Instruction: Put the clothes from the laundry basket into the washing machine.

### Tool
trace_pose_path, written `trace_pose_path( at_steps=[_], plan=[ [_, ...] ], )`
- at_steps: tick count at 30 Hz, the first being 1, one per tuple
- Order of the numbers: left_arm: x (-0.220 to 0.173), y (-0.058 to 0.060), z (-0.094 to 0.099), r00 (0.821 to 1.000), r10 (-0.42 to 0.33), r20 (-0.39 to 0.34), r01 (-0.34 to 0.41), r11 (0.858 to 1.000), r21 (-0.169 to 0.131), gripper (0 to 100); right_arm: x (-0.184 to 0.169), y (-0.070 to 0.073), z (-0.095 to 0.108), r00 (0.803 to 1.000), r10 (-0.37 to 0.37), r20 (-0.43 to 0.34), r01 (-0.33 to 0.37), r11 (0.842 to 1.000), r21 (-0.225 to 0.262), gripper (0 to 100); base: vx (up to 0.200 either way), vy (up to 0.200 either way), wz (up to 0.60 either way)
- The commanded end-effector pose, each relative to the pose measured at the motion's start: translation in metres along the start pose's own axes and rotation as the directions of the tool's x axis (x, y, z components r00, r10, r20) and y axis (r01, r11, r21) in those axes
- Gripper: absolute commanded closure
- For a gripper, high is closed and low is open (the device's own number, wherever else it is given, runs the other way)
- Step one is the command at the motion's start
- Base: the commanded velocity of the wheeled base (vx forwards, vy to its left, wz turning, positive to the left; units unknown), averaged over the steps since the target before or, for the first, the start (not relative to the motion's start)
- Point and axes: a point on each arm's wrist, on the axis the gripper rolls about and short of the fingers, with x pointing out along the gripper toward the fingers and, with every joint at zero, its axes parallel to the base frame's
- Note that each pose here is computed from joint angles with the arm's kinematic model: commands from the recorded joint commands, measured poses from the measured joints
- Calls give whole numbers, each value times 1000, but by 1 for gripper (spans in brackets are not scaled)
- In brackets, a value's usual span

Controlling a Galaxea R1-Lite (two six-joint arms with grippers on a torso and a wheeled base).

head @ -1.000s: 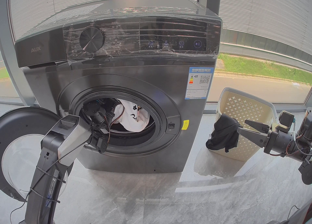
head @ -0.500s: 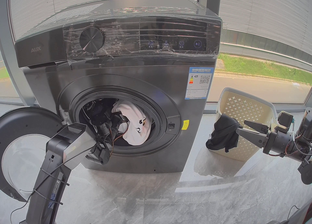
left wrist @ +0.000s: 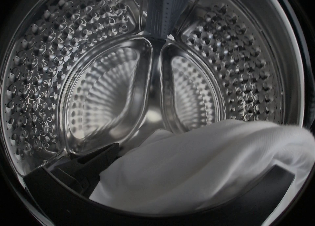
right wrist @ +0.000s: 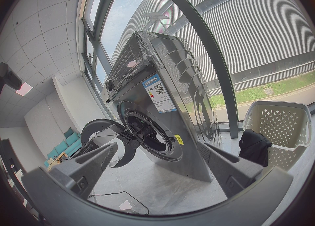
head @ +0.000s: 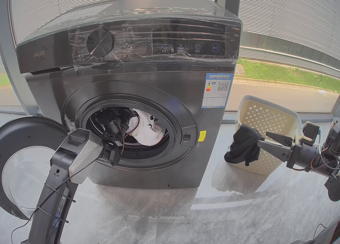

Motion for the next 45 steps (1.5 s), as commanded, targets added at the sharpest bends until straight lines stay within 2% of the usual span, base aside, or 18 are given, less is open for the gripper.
trace_pose_path(
  at_steps=[1,2,5,11,14,17,24,26,29,31,32,34,35,36,37,40,42,45],
  plan=[
    [-7,11,-26,992,42,-121,-33,997,75,0,1,0,0,1000,3,-1,-3,1000,0,0,0,0,0],
    [-9,13,-31,986,56,-156,-40,994,106,0,0,0,-1,1000,2,-3,-2,1000,1,0,0,0,0],
    [-10,21,-35,972,93,-217,-57,984,167,0,0,1,-1,1000,3,-2,-3,1000,0,0,0,0,0],
    [-11,22,-35,945,126,-300,-61,974,218,0,1,0,0,1000,3,-2,-3,1000,0,0,0,0,0],
    [-13,22,-34,945,125,-301,-54,971,233,0,1,0,0,1000,3,-1,-3,1000,0,0,0,0,0],
    [-17,15,-23,952,107,-286,-41,973,228,0,1,0,0,1000,3,-1,-3,1000,0,0,0,0,0],
    [-48,2,0,942,83,-326,-22,982,189,0,3,1,0,1000,21,-6,-21,1000,-2,0,0,0,0],
    [-64,-11,11,937,59,-344,-4,987,160,0,3,1,1,1000,24,-5,-24,1000,-4,0,0,0,0],
    [-86,-31,31,927,38,-373,14,991,134,0,4,2,3,1000,28,2,-28,1000,-9,0,0,0,0],
    [-107,-52,48,914,11,-406,37,993,110,0,6,1,5,999,36,5,-36,999,-13,0,0,0,0],
    [-107,-52,48,914,11,-406,37,993,110,0,6,1,5,999,36,5,-36,999,-13,0,0,0,0],
    [-143,-78,79,891,-14,-454,55,995,78,0,7,2,8,998,55,11,-54,998,-24,0,0,0,0],
    [-143,-78,79,891,-14,-454,55,995,78,0,7,2,8,998,55,11,-54,998,-24,0,0,0,0],
    [-162,-86,97,882,-19,-471,59,996,70,0,7,2,9,998,56,15,-55,998,-25,0,0,0,0],
    [-181,-92,117,880,-11,-475,48,997,65,0,8,2,11,998,59,19,-58,998,-29,0,0,0,0],
    [-202,-97,143,888,-3,-459,34,998,60,0,7,3,11,998,60,21,-59,998,-31,0,0,0,0],
    [-220,-105,174,907,-27,-420,53,997,50,0,7,3,11,998,64,20,-64,997,-32,0,0,0,0],
    [-240,-115,207,935,-71,-348,89,995,36,0,6,7,12,996,86,18,-86,996,-39,0,0,0,0]
  ],
)
